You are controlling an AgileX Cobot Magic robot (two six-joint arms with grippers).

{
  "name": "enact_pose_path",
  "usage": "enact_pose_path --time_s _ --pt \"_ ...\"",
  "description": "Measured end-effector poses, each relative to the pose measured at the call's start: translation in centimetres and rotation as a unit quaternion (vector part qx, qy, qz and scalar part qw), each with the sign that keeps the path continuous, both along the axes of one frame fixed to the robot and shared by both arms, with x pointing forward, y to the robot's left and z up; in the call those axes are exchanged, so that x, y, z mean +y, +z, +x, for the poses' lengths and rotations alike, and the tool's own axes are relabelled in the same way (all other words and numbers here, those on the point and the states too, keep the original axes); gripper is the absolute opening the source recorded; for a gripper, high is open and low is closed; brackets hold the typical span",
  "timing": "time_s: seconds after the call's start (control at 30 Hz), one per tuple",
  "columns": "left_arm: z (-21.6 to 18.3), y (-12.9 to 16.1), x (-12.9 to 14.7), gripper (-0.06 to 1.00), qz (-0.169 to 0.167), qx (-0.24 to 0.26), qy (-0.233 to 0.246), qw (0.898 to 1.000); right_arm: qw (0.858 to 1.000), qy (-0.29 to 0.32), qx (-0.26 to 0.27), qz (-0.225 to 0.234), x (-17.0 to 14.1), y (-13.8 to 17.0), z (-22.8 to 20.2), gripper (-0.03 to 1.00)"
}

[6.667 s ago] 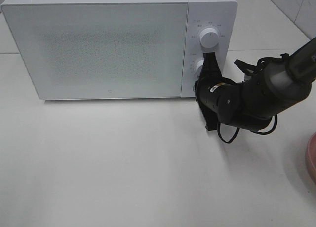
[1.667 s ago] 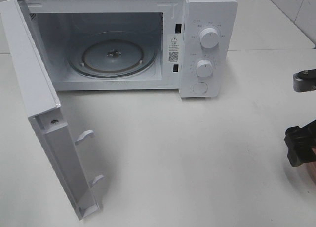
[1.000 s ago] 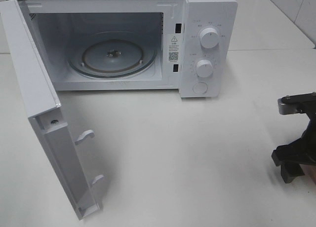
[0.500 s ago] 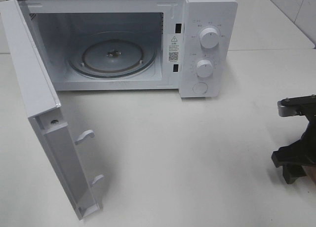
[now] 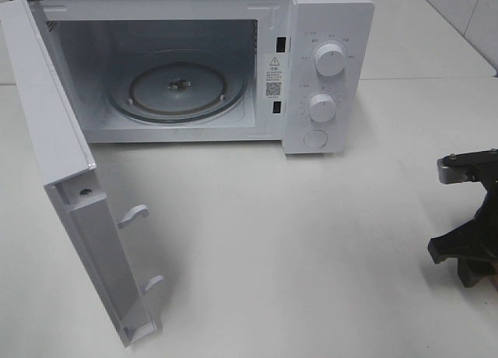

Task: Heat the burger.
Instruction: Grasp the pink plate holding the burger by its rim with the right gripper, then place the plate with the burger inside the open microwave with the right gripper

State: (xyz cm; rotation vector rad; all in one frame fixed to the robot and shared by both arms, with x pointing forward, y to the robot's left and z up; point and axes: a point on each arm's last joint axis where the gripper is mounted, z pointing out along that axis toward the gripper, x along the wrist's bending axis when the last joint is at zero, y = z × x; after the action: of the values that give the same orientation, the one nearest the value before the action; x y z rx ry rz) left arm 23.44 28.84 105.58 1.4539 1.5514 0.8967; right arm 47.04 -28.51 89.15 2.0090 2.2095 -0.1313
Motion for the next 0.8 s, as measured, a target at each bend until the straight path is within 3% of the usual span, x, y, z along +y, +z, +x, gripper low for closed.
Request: enact_pose_path --time_s 0.07,0.1,0.13,0.17,0.2,0.33,0.4,0.8 --pt "0.0 0.0 0.0 0.97 0.0 0.0 0.0 1.0 1.0 0.0 0.0 0.0 0.0 0.0 0.01 0.42" --pt "0.0 0.0 0.0 0.97 0.0 0.0 0.0 1.0 1.0 0.0 0.0 0.0 0.0 0.0 0.01 0.42" --pt "0.0 0.0 0.0 0.97 0.0 0.0 0.0 1.0 1.0 -0.001 -0.001 0.0 0.01 0.0 0.01 0.33" --pt "0.0 0.0 0.0 0.97 0.0 0.0 0.0 1.0 1.0 -0.001 -0.001 0.0 0.01 0.0 0.01 0.33" --pt "0.0 0.0 0.0 0.97 0.0 0.0 0.0 1.0 1.0 -0.002 -0.001 0.001 0.01 0.0 0.01 0.26" --pt "0.0 0.0 0.0 0.97 0.0 0.0 0.0 1.0 1.0 -0.001 -0.001 0.0 -0.01 0.0 0.01 0.15" --pt "0.0 0.0 0.0 0.97 0.0 0.0 0.0 1.0 1.0 -0.001 -0.001 -0.001 -0.01 0.0 0.01 0.04" --pt "0.0 0.0 0.0 0.97 0.0 0.0 0.0 1.0 1.0 -0.002 0.0 -0.006 -0.08 0.04 -0.03 0.0"
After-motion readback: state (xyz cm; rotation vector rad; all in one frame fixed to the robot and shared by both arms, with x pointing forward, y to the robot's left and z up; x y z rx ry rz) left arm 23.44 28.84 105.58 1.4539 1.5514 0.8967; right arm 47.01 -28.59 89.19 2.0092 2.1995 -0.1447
